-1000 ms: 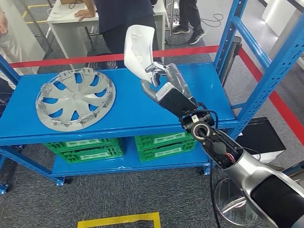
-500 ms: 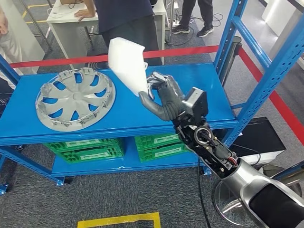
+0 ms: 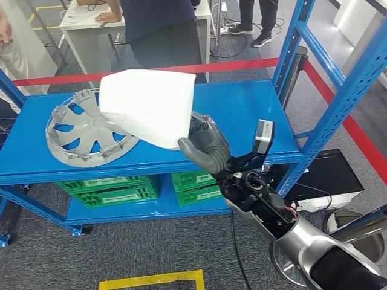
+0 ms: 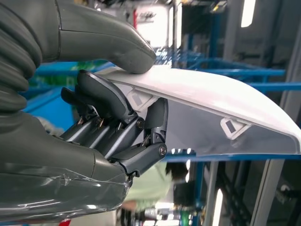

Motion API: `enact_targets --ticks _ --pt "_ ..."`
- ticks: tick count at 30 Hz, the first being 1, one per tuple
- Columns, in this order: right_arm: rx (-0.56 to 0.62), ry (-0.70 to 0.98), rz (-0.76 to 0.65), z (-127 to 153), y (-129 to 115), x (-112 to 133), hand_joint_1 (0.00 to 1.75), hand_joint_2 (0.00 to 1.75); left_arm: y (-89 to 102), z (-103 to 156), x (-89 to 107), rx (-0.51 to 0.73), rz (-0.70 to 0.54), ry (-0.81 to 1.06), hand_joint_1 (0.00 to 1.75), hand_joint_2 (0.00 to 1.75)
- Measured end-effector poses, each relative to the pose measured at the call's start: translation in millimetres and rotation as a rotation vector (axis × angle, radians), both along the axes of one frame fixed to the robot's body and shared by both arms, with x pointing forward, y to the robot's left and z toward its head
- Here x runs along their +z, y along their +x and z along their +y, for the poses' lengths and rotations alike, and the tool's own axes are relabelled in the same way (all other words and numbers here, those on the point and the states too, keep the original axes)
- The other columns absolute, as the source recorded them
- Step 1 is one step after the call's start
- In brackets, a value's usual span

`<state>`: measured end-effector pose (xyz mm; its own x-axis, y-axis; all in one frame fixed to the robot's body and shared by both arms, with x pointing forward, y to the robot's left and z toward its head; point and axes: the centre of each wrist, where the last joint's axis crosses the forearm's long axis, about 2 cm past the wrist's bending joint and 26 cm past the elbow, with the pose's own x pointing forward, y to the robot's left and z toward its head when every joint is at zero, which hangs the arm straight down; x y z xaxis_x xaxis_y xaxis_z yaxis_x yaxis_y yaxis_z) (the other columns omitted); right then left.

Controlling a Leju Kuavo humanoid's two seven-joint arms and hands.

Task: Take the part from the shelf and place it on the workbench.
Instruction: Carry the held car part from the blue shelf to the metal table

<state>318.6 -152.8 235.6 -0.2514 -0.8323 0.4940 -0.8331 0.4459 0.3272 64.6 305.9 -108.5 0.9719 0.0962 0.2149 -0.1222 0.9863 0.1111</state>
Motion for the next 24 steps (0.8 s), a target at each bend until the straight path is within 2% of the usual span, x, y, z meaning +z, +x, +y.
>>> enact_targets --ticks 14,24 --pt "0.254 0.142 0.05 24.8 -4.7 -14.0 1.75 1.75 0.3 1.3 0.1 0.01 -0.002 0.009 0.0 1.75" --pt "0.314 0.098 0.091 53.2 -3.8 -22.2 1.75 1.75 0.3 3.7 0.2 0.061 0.002 0.025 0.0 1.75"
